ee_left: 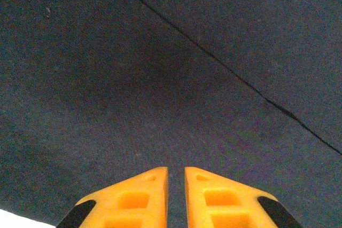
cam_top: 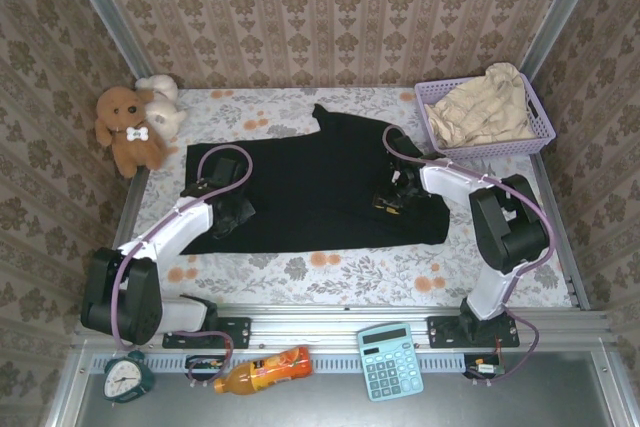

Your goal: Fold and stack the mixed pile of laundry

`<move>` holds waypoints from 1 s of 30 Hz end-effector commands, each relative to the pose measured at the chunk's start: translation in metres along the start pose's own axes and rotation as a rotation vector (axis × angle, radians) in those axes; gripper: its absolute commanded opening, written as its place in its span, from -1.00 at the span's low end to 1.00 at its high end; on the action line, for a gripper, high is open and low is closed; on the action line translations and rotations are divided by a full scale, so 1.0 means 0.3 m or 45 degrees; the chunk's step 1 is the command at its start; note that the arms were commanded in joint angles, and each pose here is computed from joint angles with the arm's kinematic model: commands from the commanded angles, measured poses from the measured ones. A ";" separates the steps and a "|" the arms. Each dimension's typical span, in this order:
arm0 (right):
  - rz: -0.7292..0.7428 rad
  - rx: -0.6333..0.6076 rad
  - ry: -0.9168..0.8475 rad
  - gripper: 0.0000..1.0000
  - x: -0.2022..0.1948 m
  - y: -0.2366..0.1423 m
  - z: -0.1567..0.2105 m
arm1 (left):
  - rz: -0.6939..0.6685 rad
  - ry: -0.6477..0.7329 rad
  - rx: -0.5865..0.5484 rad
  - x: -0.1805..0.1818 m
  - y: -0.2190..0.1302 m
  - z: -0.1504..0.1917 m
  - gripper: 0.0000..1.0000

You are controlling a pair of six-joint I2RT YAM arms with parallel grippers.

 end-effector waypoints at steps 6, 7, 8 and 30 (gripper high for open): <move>-0.034 -0.066 0.011 -1.00 0.055 -0.017 -0.051 | 0.009 0.032 0.033 0.015 0.002 0.035 -0.71; -0.050 -0.081 0.009 -1.00 0.069 -0.025 -0.064 | 0.011 0.033 0.034 0.017 -0.001 0.038 -0.71; -0.072 -0.098 0.007 -1.00 0.090 -0.035 -0.081 | 0.011 0.033 0.031 0.020 -0.005 0.040 -0.72; 0.099 -0.162 -0.108 -0.03 0.002 -0.074 -0.187 | 0.388 0.277 0.093 -0.238 0.013 0.166 0.32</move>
Point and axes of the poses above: each hand's point on the last joint's axis, 136 mm out from that joint toward the fingers, its own y axis out along the fingers, its own x axis along the line the jaws close on, z = x × y, the point moved 8 cm from there along -y, back along the fingers, and after that the axes turned 3 degrees about y, right-handed, at the moved point
